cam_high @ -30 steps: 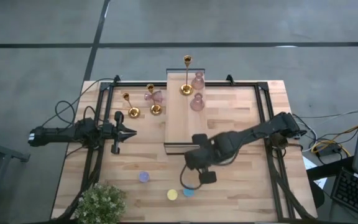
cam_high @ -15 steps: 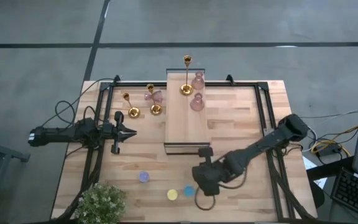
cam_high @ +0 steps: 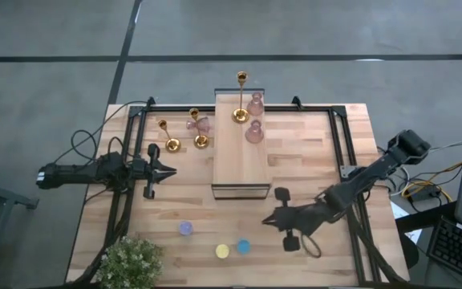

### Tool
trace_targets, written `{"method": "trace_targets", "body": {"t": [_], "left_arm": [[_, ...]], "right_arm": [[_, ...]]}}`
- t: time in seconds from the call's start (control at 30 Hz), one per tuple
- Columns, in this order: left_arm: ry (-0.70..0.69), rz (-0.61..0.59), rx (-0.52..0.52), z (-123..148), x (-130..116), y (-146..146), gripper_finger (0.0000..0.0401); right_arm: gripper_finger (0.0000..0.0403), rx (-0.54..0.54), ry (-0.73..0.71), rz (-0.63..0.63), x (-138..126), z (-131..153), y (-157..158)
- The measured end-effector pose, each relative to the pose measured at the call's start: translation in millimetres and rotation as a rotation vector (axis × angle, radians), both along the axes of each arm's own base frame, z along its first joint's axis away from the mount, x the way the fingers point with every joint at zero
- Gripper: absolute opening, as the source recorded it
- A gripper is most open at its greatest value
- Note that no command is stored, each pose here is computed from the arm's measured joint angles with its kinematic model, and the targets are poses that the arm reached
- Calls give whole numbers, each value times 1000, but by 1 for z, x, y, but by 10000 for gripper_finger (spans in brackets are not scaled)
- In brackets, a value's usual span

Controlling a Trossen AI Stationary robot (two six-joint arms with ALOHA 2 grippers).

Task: Pick & Place candle stick holders
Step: Put the right gold candlestick on the shelf

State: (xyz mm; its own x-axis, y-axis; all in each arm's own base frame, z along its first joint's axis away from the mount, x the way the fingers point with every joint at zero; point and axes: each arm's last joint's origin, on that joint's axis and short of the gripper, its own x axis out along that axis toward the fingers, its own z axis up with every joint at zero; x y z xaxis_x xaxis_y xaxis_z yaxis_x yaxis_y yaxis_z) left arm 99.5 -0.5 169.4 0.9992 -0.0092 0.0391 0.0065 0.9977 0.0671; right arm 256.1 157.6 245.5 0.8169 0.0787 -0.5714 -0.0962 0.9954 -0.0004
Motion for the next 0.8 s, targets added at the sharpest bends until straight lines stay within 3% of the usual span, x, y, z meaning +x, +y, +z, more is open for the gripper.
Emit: {"method": "trace_targets", "body": {"t": [0.33, 0.53, 0.8], "left_arm": [[5, 0, 0, -1, 0, 0, 37], [-15, 0, -4, 1, 0, 0, 37], [-68, -7, -277, 7, 0, 0, 37]], "right_arm": [[8, 169, -179, -41, -28, -2, -22], [8, 144, -234, -31, -28, -9, -23], [8, 31, -270, -63, -22, -14, -30]]}}
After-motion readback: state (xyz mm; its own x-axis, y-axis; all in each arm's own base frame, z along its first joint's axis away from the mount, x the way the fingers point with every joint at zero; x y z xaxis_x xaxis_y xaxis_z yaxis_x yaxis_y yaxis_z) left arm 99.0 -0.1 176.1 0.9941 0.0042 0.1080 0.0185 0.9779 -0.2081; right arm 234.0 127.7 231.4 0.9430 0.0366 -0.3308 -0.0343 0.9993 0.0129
